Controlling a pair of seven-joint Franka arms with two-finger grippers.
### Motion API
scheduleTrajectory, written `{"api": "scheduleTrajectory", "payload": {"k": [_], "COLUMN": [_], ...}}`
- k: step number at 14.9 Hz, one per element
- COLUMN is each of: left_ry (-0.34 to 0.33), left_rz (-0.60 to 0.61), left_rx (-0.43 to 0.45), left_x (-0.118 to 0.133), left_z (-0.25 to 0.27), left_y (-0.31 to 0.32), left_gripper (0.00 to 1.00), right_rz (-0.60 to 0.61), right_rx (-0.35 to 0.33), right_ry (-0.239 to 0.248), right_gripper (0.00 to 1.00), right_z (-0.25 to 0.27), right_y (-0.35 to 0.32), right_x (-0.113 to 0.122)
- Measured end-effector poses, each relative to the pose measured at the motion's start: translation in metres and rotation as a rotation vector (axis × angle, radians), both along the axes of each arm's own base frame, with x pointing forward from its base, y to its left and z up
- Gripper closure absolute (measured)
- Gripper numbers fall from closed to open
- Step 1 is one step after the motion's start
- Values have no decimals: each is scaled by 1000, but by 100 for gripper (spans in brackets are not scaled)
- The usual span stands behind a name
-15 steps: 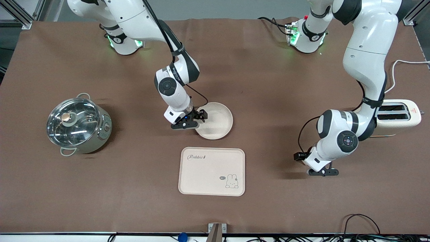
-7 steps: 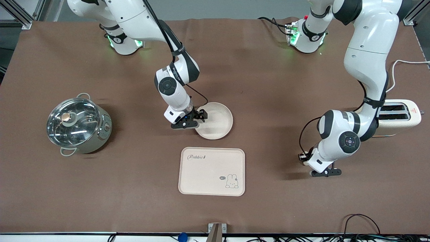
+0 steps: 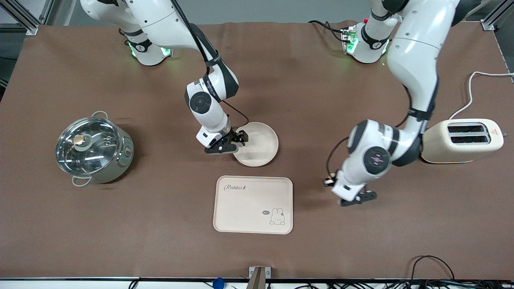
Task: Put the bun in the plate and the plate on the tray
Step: 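Carry the bun with the left gripper over the white plate, then release the bun onto the plate and lift the left gripper away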
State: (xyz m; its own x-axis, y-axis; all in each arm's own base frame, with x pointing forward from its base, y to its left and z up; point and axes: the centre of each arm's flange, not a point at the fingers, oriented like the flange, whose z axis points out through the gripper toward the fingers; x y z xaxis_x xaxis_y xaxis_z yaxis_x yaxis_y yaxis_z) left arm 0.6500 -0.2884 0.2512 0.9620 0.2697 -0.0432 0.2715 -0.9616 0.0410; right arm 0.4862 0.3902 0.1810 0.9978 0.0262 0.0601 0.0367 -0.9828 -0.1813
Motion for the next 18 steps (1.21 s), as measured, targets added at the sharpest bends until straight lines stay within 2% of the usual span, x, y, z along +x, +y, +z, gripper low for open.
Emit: {"api": "scheduleTrajectory", "payload": {"k": [3,8,13,15,16,18], "left_ry": [40,103,115,123,127,129], "left_rz": [87,182,286,294,297,324], "left_rx": [-33,-93,-169,-167,-167,-167], "left_x": [-34,-79,-111,-116,-116,-115], "left_z": [-1,-3,-26,-40,-43,-42], "left_y": [-67,-144,-196,-201,-202,-202], "left_gripper": [72,72,67,63,58,41], "right_rz": [2,7,9,9,9,11], "right_rx": [0,1,2,1,1,6], "right_ry": [0,-1,-5,-4,-4,-13], "right_gripper": [0,0,0,0,0,19], "right_z": [0,0,0,0,-1,0], "right_y": [1,4,5,5,5,8], "right_x": [-1,-3,-4,-4,-4,-6]}}
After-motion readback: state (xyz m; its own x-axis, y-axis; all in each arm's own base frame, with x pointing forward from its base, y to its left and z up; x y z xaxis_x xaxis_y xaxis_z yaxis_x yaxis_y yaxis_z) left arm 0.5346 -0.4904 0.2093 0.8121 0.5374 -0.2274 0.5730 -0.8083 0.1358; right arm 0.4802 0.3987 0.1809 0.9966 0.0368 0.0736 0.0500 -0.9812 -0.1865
